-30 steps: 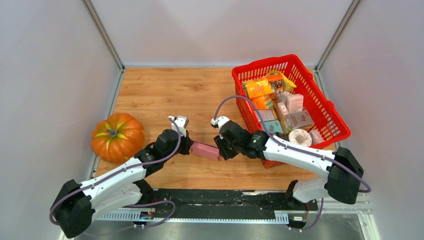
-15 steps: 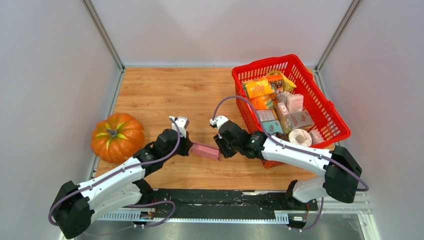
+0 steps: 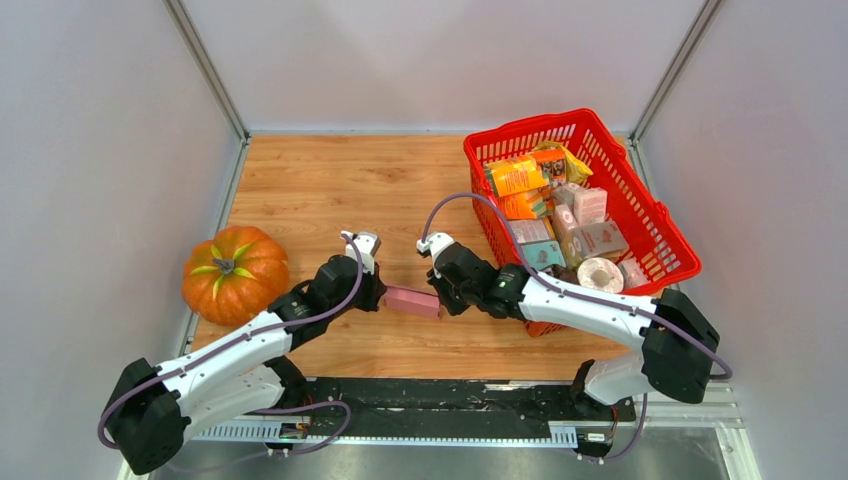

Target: Fold the paper box

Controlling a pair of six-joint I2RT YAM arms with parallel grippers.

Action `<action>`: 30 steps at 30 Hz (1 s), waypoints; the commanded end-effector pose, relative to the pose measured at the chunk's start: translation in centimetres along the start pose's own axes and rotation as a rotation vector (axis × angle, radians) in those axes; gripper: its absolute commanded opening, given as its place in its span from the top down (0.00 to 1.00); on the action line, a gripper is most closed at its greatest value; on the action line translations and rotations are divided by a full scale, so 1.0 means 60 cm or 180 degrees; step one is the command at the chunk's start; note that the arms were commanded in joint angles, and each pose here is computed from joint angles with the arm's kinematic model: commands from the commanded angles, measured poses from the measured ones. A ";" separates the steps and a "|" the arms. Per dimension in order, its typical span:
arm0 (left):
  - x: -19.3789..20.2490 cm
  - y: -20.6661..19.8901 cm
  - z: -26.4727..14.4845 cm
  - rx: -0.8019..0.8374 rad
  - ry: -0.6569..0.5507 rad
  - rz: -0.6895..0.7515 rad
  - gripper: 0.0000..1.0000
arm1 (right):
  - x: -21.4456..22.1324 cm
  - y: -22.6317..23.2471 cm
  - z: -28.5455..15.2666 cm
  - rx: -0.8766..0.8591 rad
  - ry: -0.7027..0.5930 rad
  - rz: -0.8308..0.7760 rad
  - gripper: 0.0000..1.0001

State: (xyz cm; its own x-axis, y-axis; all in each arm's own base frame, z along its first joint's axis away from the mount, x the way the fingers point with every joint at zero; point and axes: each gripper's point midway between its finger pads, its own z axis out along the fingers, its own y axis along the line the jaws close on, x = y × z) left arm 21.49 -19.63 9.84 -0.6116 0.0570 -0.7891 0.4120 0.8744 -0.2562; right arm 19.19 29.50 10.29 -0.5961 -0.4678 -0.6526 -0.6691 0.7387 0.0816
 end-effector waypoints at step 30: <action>0.034 -0.016 -0.006 0.0147 0.0301 -0.0067 1.00 | -0.078 0.064 -0.012 -0.0691 0.0193 0.2079 1.00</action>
State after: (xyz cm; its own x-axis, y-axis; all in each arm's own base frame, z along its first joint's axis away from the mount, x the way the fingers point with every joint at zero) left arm 21.47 -19.70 9.87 -0.6211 0.0582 -0.7815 0.4080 0.8755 -0.2590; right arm 18.09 30.45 10.86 -0.9140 -0.1330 -0.3832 -0.2931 0.8697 0.3971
